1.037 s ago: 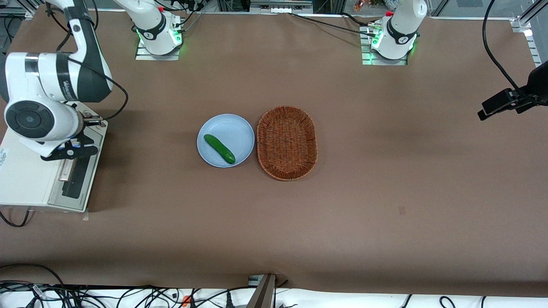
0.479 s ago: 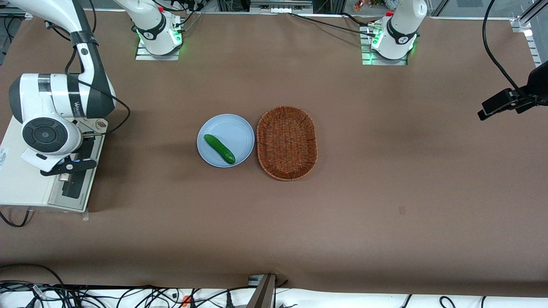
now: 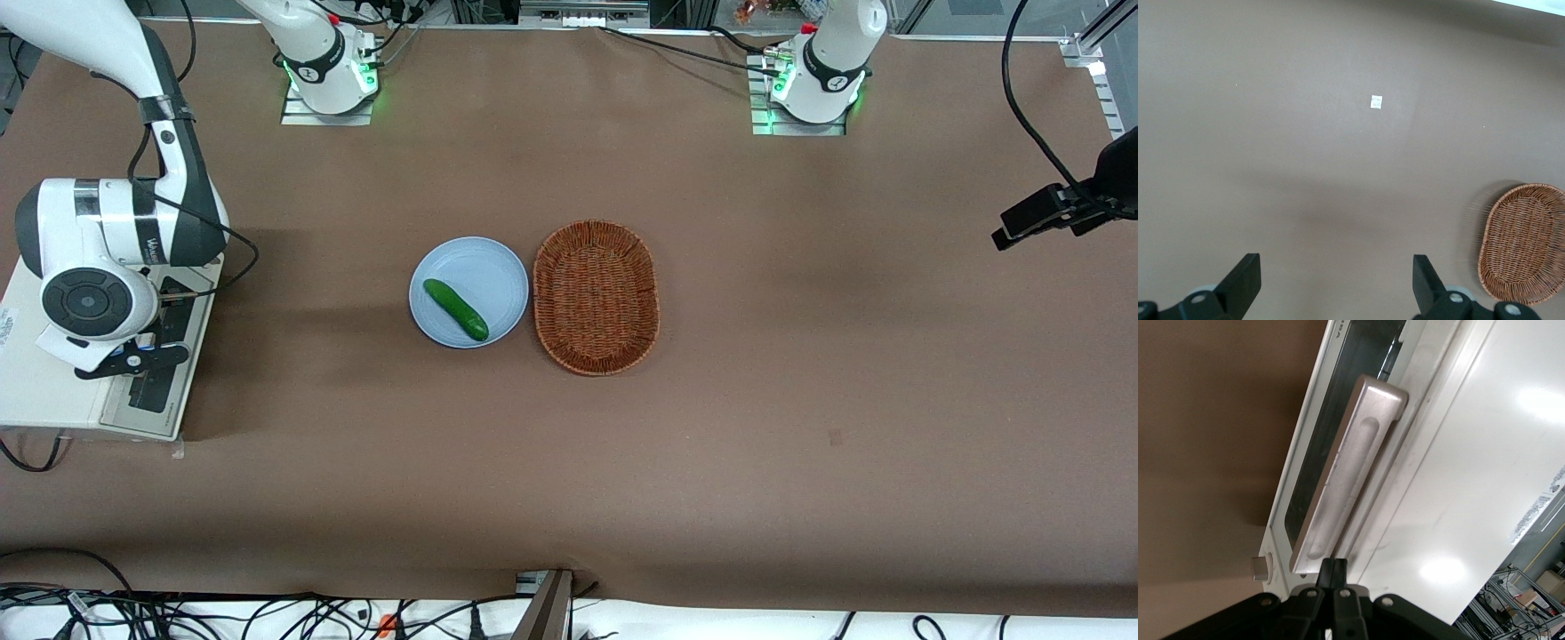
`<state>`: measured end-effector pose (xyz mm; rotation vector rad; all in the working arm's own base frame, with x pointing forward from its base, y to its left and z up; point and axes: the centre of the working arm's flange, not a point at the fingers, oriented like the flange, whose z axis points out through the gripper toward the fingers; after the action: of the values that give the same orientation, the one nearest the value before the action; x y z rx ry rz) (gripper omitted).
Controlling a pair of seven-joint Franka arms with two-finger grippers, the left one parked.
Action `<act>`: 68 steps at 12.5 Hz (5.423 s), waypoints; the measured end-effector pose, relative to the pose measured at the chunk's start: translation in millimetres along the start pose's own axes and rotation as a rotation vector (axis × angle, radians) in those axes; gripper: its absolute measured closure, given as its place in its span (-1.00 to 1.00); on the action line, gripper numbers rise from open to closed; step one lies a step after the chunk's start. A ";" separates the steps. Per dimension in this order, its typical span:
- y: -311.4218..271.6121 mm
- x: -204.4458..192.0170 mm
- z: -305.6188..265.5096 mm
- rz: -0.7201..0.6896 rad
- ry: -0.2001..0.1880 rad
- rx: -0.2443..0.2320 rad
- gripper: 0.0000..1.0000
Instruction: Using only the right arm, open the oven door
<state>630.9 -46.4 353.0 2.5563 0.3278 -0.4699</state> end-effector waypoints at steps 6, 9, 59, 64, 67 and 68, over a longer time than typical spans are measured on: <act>-1.3 6.2 7.1 -0.006 0.012 0.002 0.98; -2.7 8.9 9.4 -0.009 0.017 0.002 0.98; -114.5 93.5 80.4 0.197 0.039 0.465 0.98; -114.2 92.9 79.9 0.239 0.017 0.470 0.98; -117.2 91.9 85.6 0.241 -0.009 0.482 0.98; -118.3 91.0 87.4 0.246 -0.022 0.496 0.98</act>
<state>653.0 19.2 194.5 3.0117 -0.1329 -0.5366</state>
